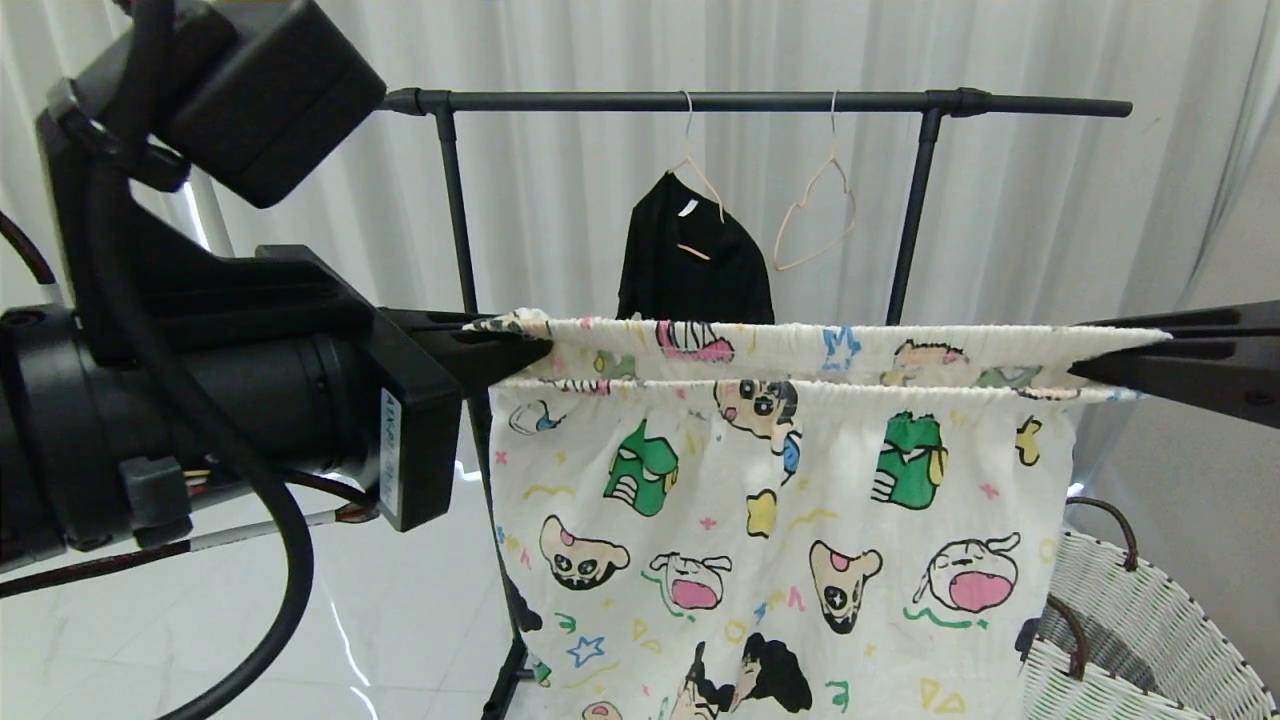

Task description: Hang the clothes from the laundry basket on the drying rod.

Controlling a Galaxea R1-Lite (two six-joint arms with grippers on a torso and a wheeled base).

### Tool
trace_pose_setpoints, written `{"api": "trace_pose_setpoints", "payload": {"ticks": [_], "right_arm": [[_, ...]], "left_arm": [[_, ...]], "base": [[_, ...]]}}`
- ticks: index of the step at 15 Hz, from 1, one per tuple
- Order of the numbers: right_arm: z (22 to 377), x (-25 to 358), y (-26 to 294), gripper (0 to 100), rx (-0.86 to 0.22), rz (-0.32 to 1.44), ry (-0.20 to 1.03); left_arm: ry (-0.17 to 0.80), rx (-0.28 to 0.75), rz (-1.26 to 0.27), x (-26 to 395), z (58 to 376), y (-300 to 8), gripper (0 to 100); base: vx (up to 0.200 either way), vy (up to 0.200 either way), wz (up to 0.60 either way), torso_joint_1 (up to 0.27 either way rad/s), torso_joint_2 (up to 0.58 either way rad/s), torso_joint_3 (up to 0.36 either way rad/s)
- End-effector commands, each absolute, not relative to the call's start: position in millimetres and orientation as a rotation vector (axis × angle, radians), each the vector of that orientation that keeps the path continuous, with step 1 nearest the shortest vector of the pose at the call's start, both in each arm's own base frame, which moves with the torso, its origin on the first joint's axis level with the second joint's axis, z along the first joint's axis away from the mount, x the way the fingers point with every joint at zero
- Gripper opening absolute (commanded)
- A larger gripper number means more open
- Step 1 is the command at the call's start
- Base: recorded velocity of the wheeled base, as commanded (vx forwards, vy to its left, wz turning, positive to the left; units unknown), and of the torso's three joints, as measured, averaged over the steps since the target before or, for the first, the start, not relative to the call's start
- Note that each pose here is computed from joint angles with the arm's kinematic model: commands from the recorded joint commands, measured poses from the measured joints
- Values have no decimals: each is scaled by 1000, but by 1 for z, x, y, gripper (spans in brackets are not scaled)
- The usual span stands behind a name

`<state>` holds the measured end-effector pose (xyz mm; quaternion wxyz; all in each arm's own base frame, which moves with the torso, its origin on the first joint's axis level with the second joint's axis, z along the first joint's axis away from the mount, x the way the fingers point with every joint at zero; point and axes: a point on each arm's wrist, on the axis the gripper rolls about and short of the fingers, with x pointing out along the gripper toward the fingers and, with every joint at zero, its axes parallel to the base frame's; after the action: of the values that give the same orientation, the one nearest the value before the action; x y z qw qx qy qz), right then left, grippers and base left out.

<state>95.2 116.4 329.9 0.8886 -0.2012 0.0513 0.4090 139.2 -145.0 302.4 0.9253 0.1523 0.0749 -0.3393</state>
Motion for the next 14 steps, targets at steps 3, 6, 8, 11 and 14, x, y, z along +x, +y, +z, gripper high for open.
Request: {"api": "trace_pose_setpoints", "payload": {"ticks": [3, 6, 8, 11, 14], "right_arm": [[328, 91, 113, 0, -418, 855, 104], [328, 91, 112, 0, -417, 848, 105], [328, 94, 110, 0, -413, 826, 109], [328, 95, 109, 0, -411, 815, 112], [328, 96, 108, 0, -409, 809, 113]], "left_arm": [[180, 326, -695, 143, 295, -149, 0], [168, 347, -697, 142, 296, -149, 0], [145, 344, -690, 143, 298, -149, 0], [143, 351, -681, 142, 297, -148, 0], [141, 376, -683, 143, 295, -149, 0]], "base": [[0, 0, 0, 0, 0, 0], [0, 0, 0, 0, 0, 0], [0, 0, 0, 0, 0, 0], [0, 0, 0, 0, 0, 0], [0, 0, 0, 0, 0, 0]]}}
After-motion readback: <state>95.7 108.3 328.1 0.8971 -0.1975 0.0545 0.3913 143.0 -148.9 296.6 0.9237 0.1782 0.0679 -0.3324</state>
